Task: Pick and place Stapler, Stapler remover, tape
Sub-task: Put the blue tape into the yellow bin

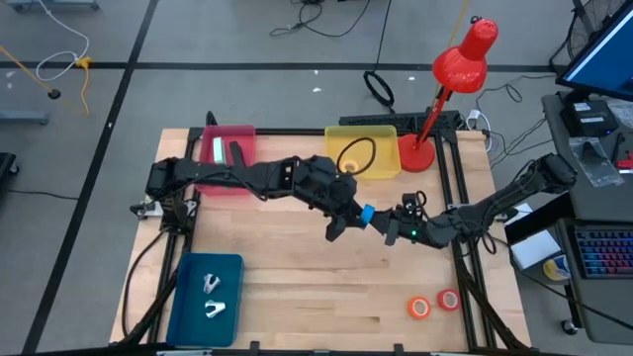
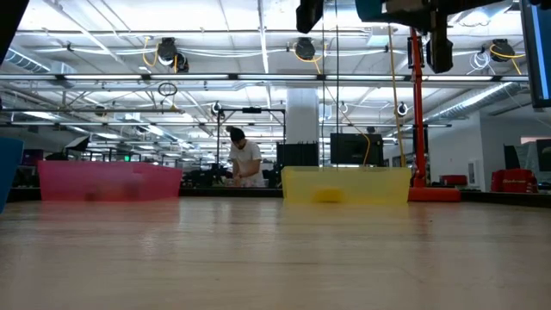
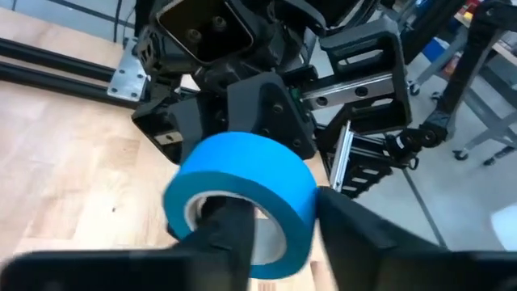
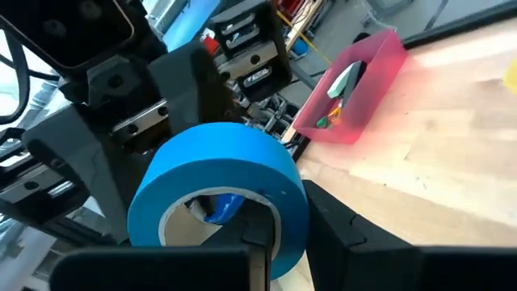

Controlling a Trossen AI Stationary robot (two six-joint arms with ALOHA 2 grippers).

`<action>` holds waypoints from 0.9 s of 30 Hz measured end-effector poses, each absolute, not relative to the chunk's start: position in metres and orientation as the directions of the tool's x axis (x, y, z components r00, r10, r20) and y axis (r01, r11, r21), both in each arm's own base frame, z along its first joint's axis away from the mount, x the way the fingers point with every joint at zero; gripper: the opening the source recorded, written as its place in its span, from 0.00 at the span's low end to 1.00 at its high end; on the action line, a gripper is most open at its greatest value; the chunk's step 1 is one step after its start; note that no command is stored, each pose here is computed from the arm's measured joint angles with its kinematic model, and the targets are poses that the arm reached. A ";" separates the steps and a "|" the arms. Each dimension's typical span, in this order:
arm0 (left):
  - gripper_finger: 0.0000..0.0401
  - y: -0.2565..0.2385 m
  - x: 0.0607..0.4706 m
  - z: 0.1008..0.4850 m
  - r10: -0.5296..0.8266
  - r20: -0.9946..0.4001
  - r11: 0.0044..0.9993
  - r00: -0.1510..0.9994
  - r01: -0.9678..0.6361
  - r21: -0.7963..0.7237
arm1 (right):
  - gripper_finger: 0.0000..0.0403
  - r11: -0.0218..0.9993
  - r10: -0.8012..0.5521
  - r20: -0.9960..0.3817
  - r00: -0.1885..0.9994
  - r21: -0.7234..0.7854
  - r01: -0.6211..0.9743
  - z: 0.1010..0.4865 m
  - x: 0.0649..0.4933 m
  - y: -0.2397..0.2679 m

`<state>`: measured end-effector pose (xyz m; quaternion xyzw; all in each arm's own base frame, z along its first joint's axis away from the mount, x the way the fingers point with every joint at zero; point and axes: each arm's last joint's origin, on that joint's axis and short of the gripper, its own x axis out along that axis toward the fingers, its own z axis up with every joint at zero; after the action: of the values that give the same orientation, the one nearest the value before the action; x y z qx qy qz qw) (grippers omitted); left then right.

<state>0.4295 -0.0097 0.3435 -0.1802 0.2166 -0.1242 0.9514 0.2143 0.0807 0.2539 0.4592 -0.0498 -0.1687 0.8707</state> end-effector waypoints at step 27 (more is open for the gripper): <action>0.09 0.089 0.407 0.320 0.156 -0.624 0.965 0.766 -0.252 -0.068 | 0.31 0.548 -0.287 -0.114 0.951 0.795 0.261 0.249 0.215 0.081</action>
<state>0.4075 0.0888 0.3204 -0.0740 0.3242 0.1091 0.9368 0.2148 0.0808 0.2486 0.4490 -0.0148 -0.1557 0.8798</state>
